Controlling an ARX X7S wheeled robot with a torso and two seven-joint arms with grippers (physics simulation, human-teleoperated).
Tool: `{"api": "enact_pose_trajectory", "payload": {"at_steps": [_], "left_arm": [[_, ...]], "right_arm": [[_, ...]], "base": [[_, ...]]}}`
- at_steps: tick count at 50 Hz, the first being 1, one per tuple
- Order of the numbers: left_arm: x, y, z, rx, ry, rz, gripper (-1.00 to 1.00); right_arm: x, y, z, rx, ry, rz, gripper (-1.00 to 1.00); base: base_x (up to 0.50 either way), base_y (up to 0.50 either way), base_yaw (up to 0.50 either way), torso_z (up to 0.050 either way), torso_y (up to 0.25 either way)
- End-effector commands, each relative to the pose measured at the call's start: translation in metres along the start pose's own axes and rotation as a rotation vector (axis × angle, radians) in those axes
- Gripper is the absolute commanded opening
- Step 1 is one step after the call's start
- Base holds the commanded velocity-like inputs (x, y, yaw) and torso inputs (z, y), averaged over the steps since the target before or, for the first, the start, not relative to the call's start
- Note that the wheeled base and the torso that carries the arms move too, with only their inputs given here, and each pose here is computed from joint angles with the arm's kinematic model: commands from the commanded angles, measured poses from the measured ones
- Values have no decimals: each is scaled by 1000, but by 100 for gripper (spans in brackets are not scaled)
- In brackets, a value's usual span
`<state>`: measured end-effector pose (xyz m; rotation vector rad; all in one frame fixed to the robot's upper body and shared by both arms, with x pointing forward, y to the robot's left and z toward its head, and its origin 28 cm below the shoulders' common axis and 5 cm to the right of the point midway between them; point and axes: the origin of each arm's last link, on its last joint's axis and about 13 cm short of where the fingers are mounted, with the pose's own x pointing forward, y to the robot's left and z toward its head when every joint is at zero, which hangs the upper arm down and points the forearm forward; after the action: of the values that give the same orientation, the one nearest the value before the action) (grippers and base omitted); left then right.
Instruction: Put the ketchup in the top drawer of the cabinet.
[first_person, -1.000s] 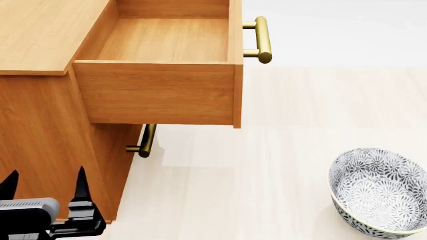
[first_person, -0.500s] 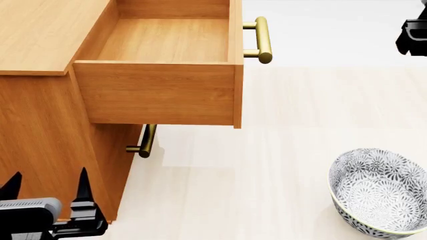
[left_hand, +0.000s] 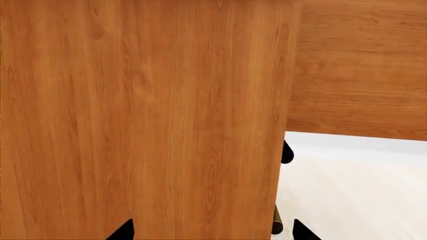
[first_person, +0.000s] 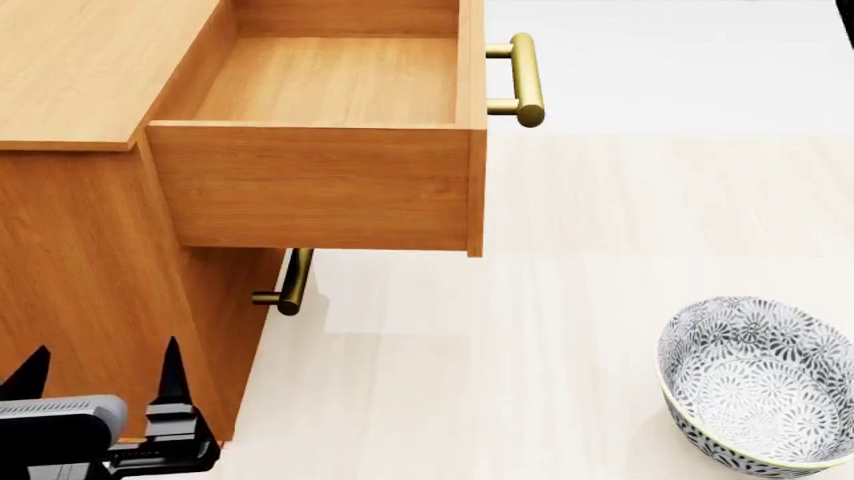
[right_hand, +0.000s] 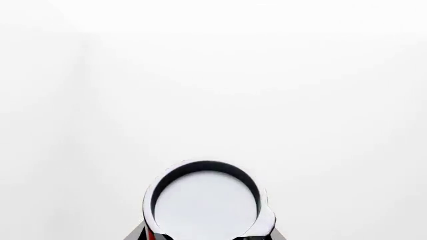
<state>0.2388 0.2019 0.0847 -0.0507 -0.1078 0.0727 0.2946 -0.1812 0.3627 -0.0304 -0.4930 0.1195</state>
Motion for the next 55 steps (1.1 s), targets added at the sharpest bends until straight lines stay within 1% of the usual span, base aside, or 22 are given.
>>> {"api": "enact_pose_trajectory", "payload": {"at_steps": [1, 8, 24, 28, 35, 36, 39, 41, 42, 44, 46, 47, 48, 49, 52, 55], "left_arm": [[-1, 0, 0, 0, 1, 4, 100], [-1, 0, 0, -4, 3, 6, 100], [-2, 1, -1, -4, 4, 13, 100], [-3, 0, -1, -6, 3, 11, 100], [-3, 1, 0, -8, 3, 15, 100], [-3, 1, -1, -8, 3, 16, 100], [-3, 1, -1, -9, 3, 17, 100], [-2, 1, -1, -12, 3, 17, 100], [-2, 1, -2, -11, 5, 17, 100], [-2, 0, -2, -12, 5, 16, 100], [-2, 0, -2, -11, 5, 16, 100], [-2, 0, -2, -11, 5, 16, 100], [-2, 0, -2, -10, 5, 15, 100], [-2, 0, -2, -10, 4, 14, 100], [-2, -1, -1, -9, 4, 13, 100], [-2, -1, -2, -10, 6, 11, 100]], "right_arm": [[34, 16, 0, -15, 9, 87, -100], [54, 32, -2, -22, 18, 147, -100], [86, 56, 2, 14, 45, 239, -100], [97, 65, -6, 19, 74, 263, -100], [107, 80, -20, 18, 105, 299, -100], [109, 80, -17, 16, 105, 303, -100], [114, 86, -22, 12, 120, 317, -100], [120, 91, -20, 4, 129, 326, -100], [120, 94, -26, 4, 135, 335, -100], [125, 97, -25, -3, 146, 343, -100], [127, 100, -31, 9, 163, 350, -100], [128, 100, -33, 1, 164, 349, -100], [132, 101, -30, 4, 173, 355, -100], [132, 102, -34, 3, 177, 358, -100], [139, 106, -34, 11, 202, 374, -100], [139, 111, -35, 15, 226, 391, -100]], "base": [[0, 0, 0, 0, 0], [0, 0, 0, 0, 1], [0, 0, 0, 0, 0], [0, 0, 0, 0, 0], [0, 0, 0, 0, 0], [0, 0, 0, 0, 0], [0, 0, 0, 0, 0], [0, 0, 0, 0, 0], [0, 0, 0, 0, 0], [0, 0, 0, 0, 0], [0, 0, 0, 0, 0], [0, 0, 0, 0, 0], [0, 0, 0, 0, 0], [0, 0, 0, 0, 10], [0, 0, 0, 0, 0], [0, 0, 0, 0, 0]]}}
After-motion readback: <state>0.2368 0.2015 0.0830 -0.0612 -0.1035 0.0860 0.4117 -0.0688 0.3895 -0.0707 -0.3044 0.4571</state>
